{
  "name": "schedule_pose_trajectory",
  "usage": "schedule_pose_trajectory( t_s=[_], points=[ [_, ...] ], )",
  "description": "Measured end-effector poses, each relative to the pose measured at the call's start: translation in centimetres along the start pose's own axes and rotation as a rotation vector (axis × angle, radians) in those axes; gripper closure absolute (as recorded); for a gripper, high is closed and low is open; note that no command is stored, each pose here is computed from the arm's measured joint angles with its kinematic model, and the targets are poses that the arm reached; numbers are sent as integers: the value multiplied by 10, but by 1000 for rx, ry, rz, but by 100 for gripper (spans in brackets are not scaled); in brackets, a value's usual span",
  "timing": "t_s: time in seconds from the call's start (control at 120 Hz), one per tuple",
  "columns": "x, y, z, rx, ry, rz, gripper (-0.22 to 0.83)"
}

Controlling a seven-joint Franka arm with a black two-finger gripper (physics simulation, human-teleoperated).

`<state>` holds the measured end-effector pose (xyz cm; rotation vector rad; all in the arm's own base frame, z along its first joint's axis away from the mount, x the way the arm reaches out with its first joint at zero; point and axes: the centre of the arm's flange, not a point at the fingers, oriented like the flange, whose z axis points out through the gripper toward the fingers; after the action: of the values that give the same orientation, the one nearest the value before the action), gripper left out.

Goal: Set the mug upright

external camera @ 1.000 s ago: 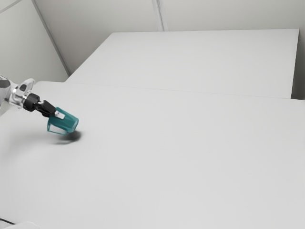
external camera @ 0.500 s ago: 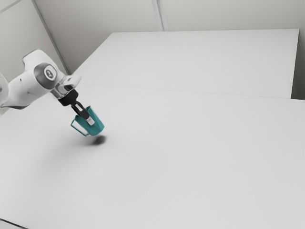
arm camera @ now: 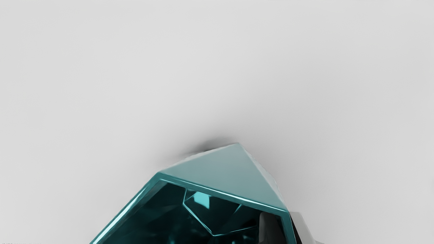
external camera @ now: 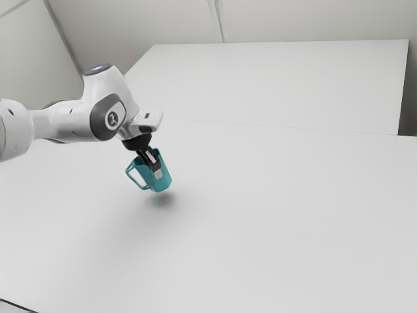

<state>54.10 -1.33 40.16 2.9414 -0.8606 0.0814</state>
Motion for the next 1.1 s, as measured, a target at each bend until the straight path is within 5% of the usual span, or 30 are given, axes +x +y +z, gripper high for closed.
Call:
schedule_pose_trajectory(
  t_s=[0.333, 1.1],
  points=[
    [-20, 39, 17, 24, -71, -197, 78],
    [-11, 58, 57, 47, 19, -398, 78]
  ],
)
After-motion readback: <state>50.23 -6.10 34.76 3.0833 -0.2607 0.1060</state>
